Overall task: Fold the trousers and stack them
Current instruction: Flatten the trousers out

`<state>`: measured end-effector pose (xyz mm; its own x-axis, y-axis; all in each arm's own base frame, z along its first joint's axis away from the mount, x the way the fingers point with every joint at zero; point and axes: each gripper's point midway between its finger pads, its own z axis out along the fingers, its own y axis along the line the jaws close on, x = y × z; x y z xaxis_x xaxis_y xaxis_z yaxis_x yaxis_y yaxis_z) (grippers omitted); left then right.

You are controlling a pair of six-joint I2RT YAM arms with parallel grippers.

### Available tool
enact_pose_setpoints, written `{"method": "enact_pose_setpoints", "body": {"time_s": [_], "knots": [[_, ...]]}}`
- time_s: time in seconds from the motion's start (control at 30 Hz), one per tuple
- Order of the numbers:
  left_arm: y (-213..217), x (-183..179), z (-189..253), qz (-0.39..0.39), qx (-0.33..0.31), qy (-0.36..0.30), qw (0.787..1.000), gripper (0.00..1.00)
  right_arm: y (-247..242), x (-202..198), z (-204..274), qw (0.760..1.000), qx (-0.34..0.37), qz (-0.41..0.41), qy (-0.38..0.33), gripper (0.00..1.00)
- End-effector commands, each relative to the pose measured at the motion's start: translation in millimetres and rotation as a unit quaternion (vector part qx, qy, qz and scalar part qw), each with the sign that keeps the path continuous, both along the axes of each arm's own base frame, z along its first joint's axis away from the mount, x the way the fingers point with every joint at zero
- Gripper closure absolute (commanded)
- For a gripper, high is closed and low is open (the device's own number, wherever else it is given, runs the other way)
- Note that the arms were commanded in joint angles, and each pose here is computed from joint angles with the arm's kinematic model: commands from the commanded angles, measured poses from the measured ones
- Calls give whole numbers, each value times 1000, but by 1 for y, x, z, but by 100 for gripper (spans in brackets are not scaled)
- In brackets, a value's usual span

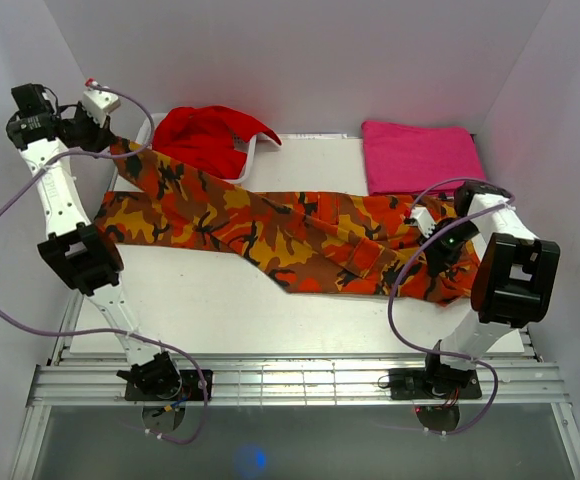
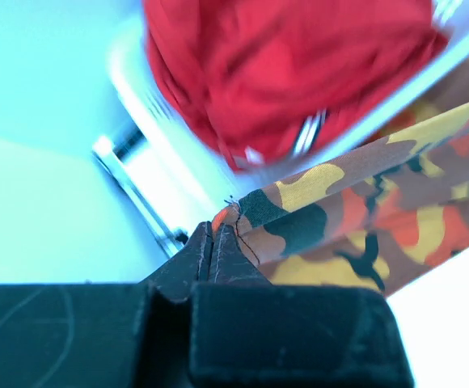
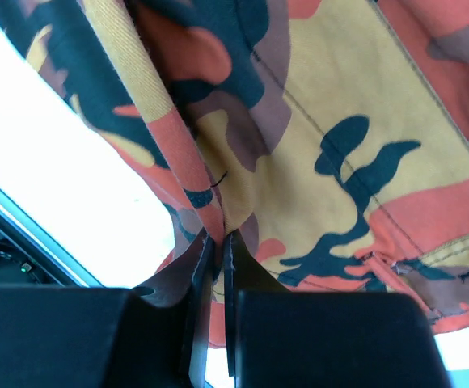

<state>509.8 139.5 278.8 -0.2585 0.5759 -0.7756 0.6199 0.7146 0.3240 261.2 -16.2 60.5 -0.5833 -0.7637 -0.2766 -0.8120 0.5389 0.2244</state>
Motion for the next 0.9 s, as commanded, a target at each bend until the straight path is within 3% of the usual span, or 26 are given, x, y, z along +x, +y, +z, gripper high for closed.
{"method": "enact_pose_setpoints", "body": {"time_s": [0.0, 0.07, 0.17, 0.33, 0.47, 0.7, 0.83, 0.87], "knots": [[29, -9, 85, 33, 36, -131, 990, 100, -24, -13, 17, 999, -34, 6, -14, 92], [38, -41, 110, 32, 33, -160, 986, 100, -21, -28, 15, 999, -34, 14, -21, 92], [63, -90, 92, 26, -21, -158, 987, 100, -15, -53, 1, 999, -34, 34, -22, 92], [80, -188, -66, 9, -9, 6, 1000, 100, -20, -93, -36, 995, -69, 77, -5, 92], [73, -250, -154, 22, -36, 121, 992, 100, -22, -126, -61, 987, -103, 122, 16, 92], [78, -316, -228, 22, 3, 223, 975, 100, -35, -152, -78, 971, -157, 178, 30, 92], [92, -319, -231, 20, 54, 219, 974, 100, -37, -155, -78, 968, -159, 191, 38, 92], [95, -317, -223, 18, 72, 208, 975, 100, -36, -154, -75, 968, -156, 192, 38, 80]]}}
